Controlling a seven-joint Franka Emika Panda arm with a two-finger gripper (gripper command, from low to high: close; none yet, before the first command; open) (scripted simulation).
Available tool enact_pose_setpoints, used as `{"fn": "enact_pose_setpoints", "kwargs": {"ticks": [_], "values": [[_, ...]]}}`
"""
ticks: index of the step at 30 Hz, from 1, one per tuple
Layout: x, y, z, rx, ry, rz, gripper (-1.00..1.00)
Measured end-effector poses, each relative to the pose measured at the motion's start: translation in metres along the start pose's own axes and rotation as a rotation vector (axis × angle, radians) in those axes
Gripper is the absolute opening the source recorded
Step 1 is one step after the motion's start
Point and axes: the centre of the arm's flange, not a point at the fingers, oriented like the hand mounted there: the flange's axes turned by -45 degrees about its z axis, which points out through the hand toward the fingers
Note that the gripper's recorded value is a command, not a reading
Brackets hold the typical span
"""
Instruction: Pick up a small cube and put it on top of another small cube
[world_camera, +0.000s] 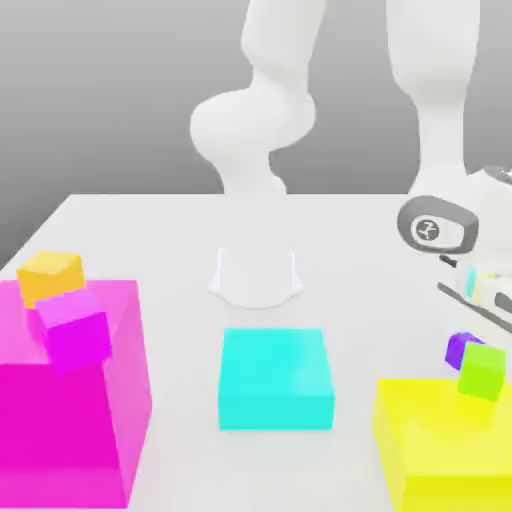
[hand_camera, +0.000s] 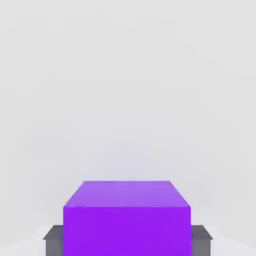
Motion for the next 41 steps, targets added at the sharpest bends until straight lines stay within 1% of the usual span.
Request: {"fn": "enact_pose_setpoints", "kwargs": {"ticks": [2, 8, 12, 13, 17, 19, 22, 27, 30, 32, 34, 35, 37, 38, 41], "values": [[0.0, 0.0, 0.003, 0.0, 0.0, -0.001, -1.0], [0.001, 0.0, -0.051, -0.001, 0.0, -0.007, -1.0], [-0.006, 0.036, -0.085, -0.029, -0.003, -0.095, -1.0], [-0.024, 0.052, -0.097, -0.038, -0.01, -0.075, -1.0], [-0.153, 0.101, -0.155, -0.059, -0.054, 0.131, -1.0], [-0.219, 0.107, -0.186, -0.063, -0.074, 0.232, -1.0], [-0.3, 0.097, -0.23, -0.063, -0.094, 0.351, -1.0], [-0.413, 0.045, -0.281, -0.05, -0.106, 0.547, -1.0], [-0.471, -0.006, -0.307, -0.037, -0.101, 0.67, -1.0], [-0.507, -0.046, -0.318, -0.026, -0.08, 0.773, -1.0], [-0.541, -0.09, -0.318, -0.012, -0.04, 0.894, -1.0], [-0.559, -0.112, -0.308, -0.005, -0.019, 0.955, -1.0], [-0.571, -0.13, -0.281, 0.0, -0.002, 1.004, -1.0], [-0.573, -0.134, -0.269, 0.0, 0.0, 1.012, 1.0], [-0.573, -0.134, -0.269, 0.0, 0.0, 1.012, 1.0]]}}
